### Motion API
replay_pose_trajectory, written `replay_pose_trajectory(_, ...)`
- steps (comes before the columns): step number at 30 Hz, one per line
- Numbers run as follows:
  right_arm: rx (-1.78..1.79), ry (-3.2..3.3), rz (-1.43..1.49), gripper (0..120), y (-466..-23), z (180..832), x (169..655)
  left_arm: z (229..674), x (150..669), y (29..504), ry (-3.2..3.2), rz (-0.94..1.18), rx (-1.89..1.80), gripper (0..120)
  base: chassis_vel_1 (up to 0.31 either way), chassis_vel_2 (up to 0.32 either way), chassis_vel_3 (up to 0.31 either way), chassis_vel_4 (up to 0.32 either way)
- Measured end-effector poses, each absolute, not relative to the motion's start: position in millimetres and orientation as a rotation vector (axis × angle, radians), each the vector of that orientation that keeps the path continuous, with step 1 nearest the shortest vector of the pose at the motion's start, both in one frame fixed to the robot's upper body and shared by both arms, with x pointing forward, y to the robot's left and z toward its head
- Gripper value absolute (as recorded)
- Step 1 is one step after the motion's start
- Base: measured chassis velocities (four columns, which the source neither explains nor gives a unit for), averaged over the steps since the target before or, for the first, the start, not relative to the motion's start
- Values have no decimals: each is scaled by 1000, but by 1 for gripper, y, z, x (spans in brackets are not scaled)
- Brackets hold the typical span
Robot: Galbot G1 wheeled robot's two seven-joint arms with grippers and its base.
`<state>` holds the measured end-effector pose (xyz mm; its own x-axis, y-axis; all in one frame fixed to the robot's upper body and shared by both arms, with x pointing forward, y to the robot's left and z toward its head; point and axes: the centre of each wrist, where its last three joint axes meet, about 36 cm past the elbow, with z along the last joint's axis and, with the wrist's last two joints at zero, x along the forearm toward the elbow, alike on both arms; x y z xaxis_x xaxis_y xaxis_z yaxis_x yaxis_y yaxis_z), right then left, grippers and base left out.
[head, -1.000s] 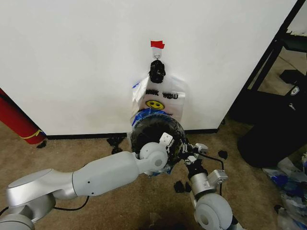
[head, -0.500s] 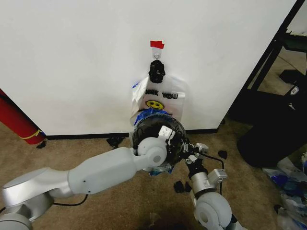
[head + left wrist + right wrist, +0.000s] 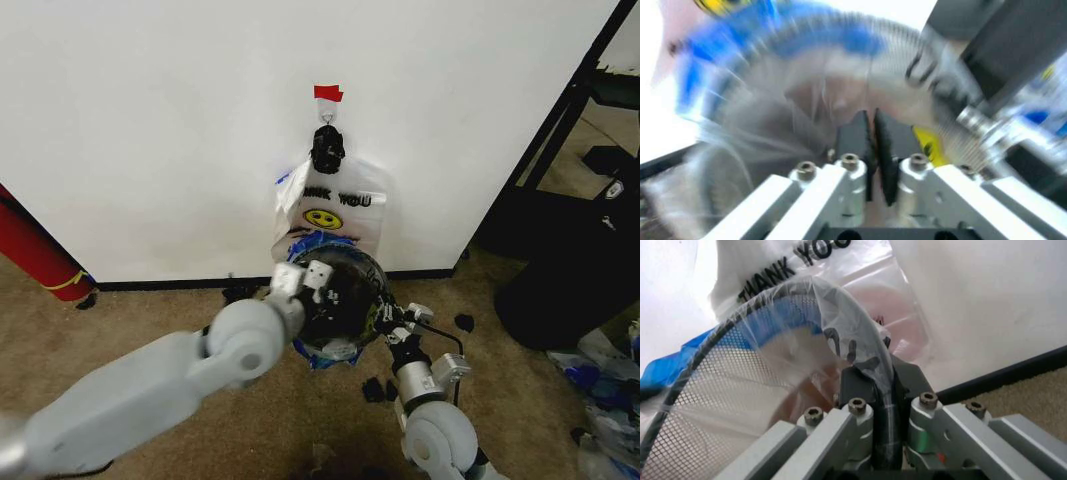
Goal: Pick up the garbage bag from the wall and place it over the trash bin.
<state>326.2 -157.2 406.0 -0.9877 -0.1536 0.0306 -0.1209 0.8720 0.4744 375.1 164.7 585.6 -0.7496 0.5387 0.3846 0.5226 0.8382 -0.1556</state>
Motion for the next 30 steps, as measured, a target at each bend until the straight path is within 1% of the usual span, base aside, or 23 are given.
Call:
replay_pose_trajectory(3,218,-2972,-745,1,-158,405,325,606,368,185,-2677,229,-801,21,0,0,0,0)
replay_pose_trajectory(4,217,-2972,-745,1,-158,405,325,609,367,187,-2684,259,-803,25,0,0,0,0)
replay_pose_trajectory(5,217,-2972,-745,1,-158,405,325,609,367,187,-2684,259,-803,25,0,0,0,0)
replay_pose_trajectory(6,216,-2972,-747,1,-158,405,324,617,367,194,-2697,335,-807,30,0,0,0,0)
replay_pose_trajectory(8,220,-2973,-752,1,-158,406,323,624,371,204,-2710,395,-796,37,0,0,0,0)
replay_pose_trajectory(12,235,-2975,-759,1,-159,411,318,627,390,223,-2700,427,-726,54,0,0,0,0)
replay_pose_trajectory(13,235,-2975,-759,1,-159,411,318,627,390,223,-2700,427,-726,54,0,0,0,0)
replay_pose_trajectory(15,244,-2976,-757,1,-159,414,315,625,398,229,-2672,426,-699,61,0,0,0,0)
replay_pose_trajectory(17,260,-2977,-752,1,-160,417,313,620,407,234,-2638,389,-666,71,0,0,0,0)
replay_pose_trajectory(18,264,-2978,-750,1,-161,418,312,617,411,235,-2627,382,-655,75,0,0,0,0)
replay_pose_trajectory(20,269,-2976,-747,1,-162,420,308,612,418,237,-2613,391,-631,67,0,0,0,0)
replay_pose_trajectory(22,271,-2975,-746,1,-162,420,307,611,420,237,-2610,394,-621,65,0,0,0,0)
replay_pose_trajectory(23,273,-2975,-743,1,-163,420,306,609,423,238,-2605,398,-605,58,0,0,0,0)
replay_pose_trajectory(24,275,-2975,-741,1,-163,421,305,608,425,239,-2599,401,-598,55,0,0,0,0)
replay_pose_trajectory(25,277,-2977,-738,1,-163,421,305,607,426,240,-2589,408,-594,50,0,0,0,0)
replay_pose_trajectory(26,276,-2978,-736,1,-164,422,305,607,427,240,-2579,416,-593,46,0,0,0,0)
replay_pose_trajectory(27,276,-2978,-736,1,-164,422,305,607,427,240,-2579,416,-593,46,0,0,0,0)
replay_pose_trajectory(30,269,-2980,-730,1,-164,423,306,605,426,239,-2557,435,-602,32,0,0,0,0)
